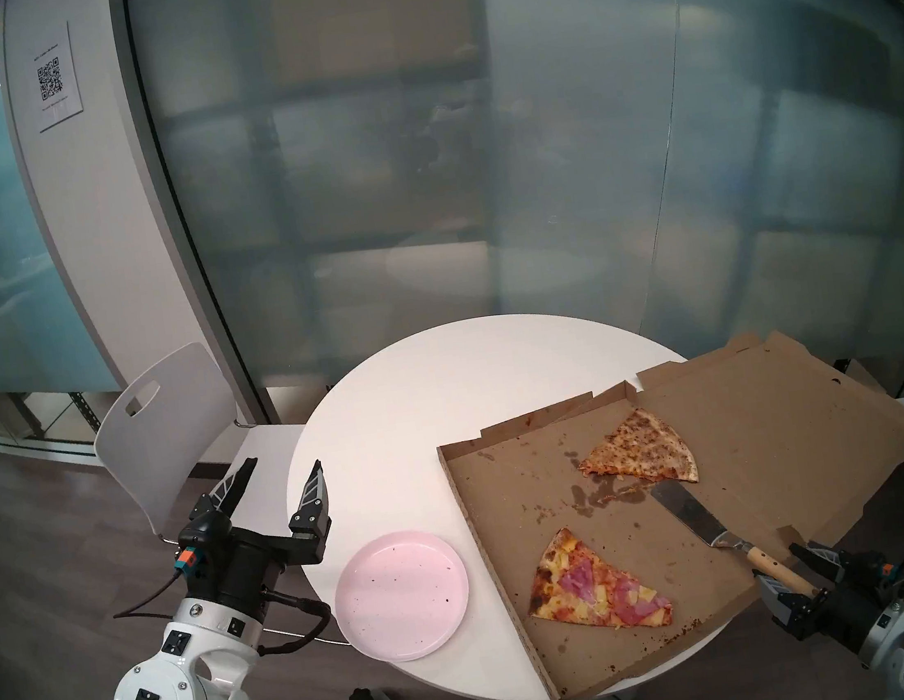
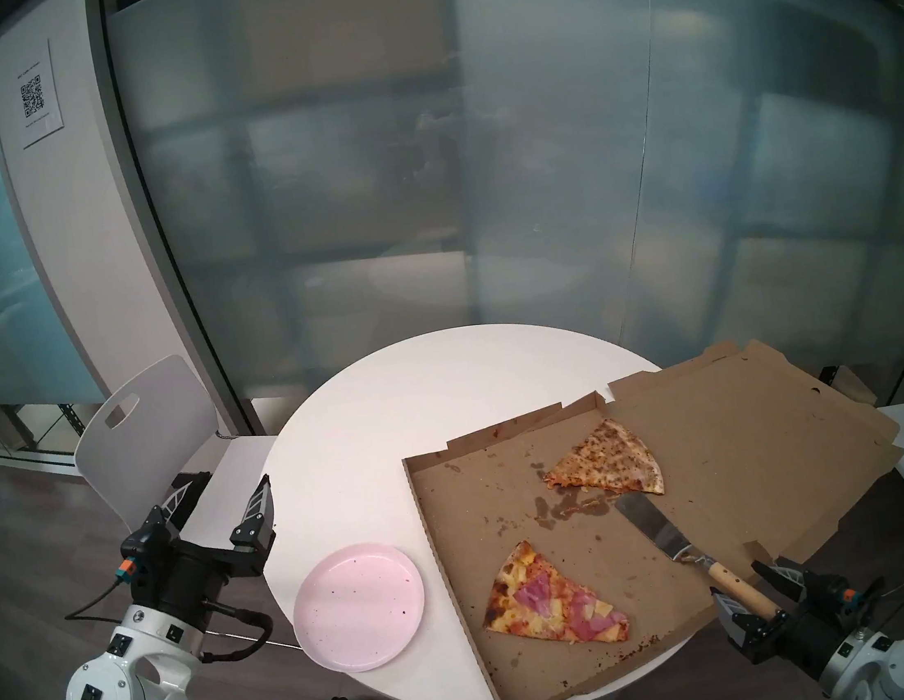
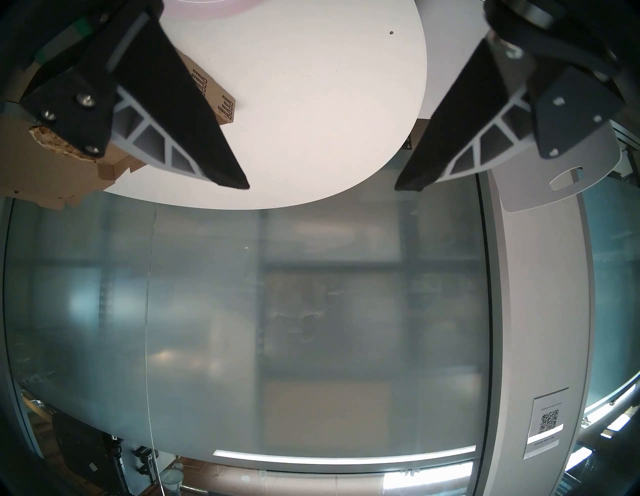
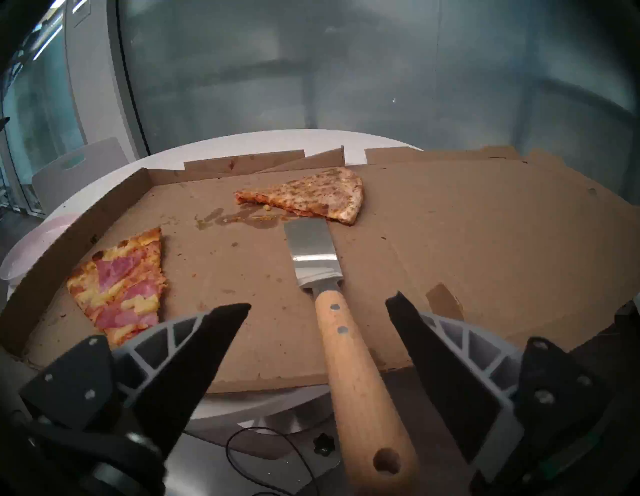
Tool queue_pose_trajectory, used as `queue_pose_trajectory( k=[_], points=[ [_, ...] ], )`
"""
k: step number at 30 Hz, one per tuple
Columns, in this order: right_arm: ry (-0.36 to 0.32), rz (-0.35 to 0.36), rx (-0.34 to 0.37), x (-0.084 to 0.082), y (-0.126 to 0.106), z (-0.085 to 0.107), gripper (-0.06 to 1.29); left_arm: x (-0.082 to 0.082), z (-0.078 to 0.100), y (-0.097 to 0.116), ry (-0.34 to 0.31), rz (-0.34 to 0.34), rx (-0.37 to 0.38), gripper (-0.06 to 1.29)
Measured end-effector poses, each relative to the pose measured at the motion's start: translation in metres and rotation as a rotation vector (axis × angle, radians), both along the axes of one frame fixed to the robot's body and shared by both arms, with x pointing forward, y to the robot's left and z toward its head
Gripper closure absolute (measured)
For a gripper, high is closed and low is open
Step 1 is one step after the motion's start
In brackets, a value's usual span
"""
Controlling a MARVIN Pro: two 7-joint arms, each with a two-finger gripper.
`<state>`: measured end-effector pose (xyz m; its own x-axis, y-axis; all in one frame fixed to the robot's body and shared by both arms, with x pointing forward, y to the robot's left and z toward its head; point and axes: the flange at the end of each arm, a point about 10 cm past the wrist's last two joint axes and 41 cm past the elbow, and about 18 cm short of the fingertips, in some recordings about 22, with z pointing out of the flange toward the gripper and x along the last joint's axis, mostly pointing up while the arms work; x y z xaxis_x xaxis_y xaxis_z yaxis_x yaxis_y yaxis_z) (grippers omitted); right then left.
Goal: Put pizza slice onto the plate
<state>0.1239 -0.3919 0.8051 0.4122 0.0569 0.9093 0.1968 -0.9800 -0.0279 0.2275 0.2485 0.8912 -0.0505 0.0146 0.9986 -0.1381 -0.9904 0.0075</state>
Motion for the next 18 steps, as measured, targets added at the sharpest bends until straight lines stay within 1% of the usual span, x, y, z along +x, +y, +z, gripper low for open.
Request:
queue_pose_trajectory(
  k=[4, 6, 10, 18],
  points=[
    [0.004, 0.005, -0.009, 0.006, -0.001, -0.001, 0.09, 0.000, 0.000, 0.000, 0.000, 0.000, 0.000, 0.02],
    [0.010, 0.009, -0.015, 0.009, -0.002, -0.001, 0.15, 0.000, 0.000, 0.000, 0.000, 0.000, 0.000, 0.02],
    [0.026, 0.015, -0.027, 0.014, -0.006, -0.003, 0.18, 0.000, 0.000, 0.000, 0.000, 0.000, 0.000, 0.02],
    [0.048, 0.032, -0.038, 0.020, -0.017, 0.000, 0.20, 0.000, 0.000, 0.000, 0.000, 0.000, 0.000, 0.02]
  ],
)
